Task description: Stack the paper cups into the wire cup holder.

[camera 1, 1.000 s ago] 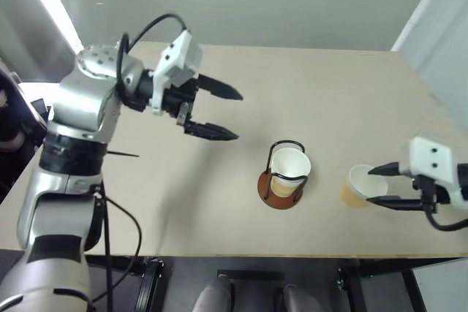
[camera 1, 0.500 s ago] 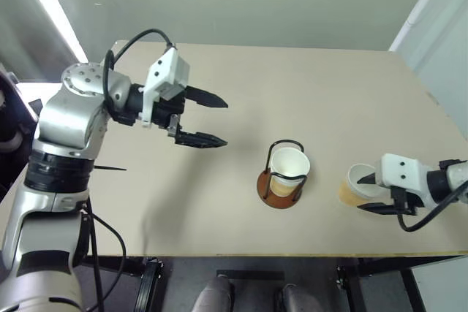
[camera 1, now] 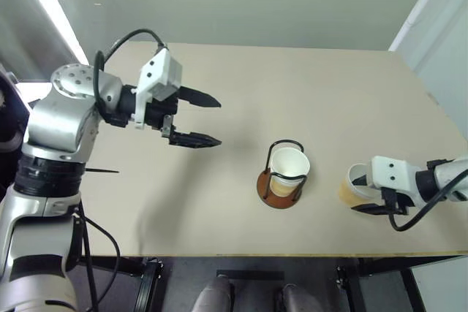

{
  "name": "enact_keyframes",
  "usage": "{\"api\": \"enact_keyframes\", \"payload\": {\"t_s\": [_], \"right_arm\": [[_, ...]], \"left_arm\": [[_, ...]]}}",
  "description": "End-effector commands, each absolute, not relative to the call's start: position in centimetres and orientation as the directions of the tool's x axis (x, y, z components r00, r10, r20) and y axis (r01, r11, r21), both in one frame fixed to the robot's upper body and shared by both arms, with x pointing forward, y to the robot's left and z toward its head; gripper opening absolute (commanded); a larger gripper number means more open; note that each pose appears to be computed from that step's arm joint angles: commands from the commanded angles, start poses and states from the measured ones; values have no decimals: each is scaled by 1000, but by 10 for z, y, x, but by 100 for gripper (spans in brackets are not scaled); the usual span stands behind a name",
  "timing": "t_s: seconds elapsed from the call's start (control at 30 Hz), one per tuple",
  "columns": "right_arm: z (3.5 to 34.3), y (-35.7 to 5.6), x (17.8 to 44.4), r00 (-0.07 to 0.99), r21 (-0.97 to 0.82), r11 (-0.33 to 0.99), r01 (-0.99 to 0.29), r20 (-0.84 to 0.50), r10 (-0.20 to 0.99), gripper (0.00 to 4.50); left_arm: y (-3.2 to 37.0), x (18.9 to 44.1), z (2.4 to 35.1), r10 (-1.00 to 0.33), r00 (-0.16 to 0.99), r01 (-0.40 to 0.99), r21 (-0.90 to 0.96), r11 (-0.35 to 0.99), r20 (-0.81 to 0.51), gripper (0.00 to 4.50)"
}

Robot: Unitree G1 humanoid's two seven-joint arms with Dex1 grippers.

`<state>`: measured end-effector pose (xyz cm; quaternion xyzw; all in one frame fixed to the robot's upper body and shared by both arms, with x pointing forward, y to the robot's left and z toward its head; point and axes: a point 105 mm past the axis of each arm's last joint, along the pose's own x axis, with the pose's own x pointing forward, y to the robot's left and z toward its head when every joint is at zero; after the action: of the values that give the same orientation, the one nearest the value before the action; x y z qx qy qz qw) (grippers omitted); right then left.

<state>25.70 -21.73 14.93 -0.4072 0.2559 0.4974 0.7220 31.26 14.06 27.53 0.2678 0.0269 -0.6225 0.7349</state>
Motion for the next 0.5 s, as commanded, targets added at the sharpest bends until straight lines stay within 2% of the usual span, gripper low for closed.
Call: {"api": "enact_keyframes", "payload": {"t_s": [0.03, 0.17, 0.5], "right_arm": [[154, -218, 258, 390, -362, 157, -919, -773, 500, 143], [152, -220, 258, 391, -363, 157, -919, -778, 492, 3], [158, -222, 260, 401, -373, 159, -914, -773, 491, 3]], "left_arm": [[142, 308, 286, -904, 242, 909, 407, 85, -352, 450], [141, 308, 285, -906, 241, 909, 407, 85, -349, 450], [145, 308, 282, -902, 239, 918, 387, 88, -360, 450]]}}
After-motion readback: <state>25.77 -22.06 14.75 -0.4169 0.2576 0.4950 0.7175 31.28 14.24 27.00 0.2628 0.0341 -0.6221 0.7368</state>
